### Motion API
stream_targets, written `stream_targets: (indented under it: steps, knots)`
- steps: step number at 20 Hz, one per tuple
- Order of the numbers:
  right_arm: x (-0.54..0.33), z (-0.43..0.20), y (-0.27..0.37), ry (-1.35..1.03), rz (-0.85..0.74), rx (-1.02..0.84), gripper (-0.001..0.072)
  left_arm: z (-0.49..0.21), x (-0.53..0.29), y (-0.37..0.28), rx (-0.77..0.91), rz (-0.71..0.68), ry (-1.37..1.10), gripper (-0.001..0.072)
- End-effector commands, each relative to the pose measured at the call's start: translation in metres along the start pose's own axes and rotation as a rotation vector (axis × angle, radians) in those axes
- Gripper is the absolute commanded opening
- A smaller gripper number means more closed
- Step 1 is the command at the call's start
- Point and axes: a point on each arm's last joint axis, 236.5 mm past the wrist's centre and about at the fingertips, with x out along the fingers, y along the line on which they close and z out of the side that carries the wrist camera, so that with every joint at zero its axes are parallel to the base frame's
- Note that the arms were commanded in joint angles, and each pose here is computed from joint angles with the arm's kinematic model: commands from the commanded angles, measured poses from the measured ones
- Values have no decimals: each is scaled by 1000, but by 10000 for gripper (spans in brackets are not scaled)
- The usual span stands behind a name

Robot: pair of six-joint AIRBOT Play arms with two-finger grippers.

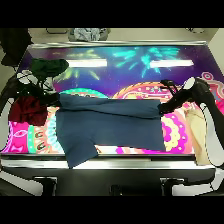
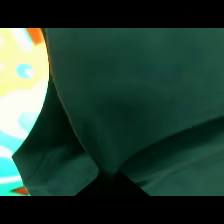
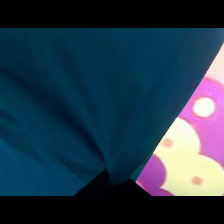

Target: Fold the shirts.

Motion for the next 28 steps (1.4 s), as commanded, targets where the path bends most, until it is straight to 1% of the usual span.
stream_targets:
  steps: [1,4,5,6,7,8,9,12,13,15,18,21,25,28]
  knots:
    - [7,-18,5,82,20,15,46,-20,2,4,-22,12,85,28]
    - [17,-33,4,147,29,27,47,-23,2,17,-62,69,95,28]
    - [18,-32,3,145,28,41,52,-22,2,17,-73,68,93,30]
    - [18,-27,3,121,25,59,169,-21,3,10,-74,46,90,65]
    - [16,-19,4,91,26,70,434,-20,2,3,-74,23,85,273]
    - [10,-13,3,70,19,59,568,-19,-2,1,-69,21,84,506]
    - [-4,-12,1,74,4,25,571,-21,-12,2,-63,27,85,525]
    - [-55,-26,-26,113,-157,-40,571,-34,-46,13,-89,23,80,526]
    - [-65,-35,-27,117,-145,-14,570,-44,-55,17,-109,18,88,525]
    - [-70,-60,-27,136,-46,69,566,-74,-57,26,-152,9,112,526]
    - [-50,-106,-19,192,69,158,565,-146,-18,28,-208,-19,175,526]
    - [-28,-135,-2,219,100,147,565,-215,22,18,-193,-60,221,525]
    - [-19,-145,3,228,105,154,558,-240,52,-9,-270,-172,210,525]
    - [-20,-148,5,244,115,135,558,-239,69,-25,-293,-212,181,523]
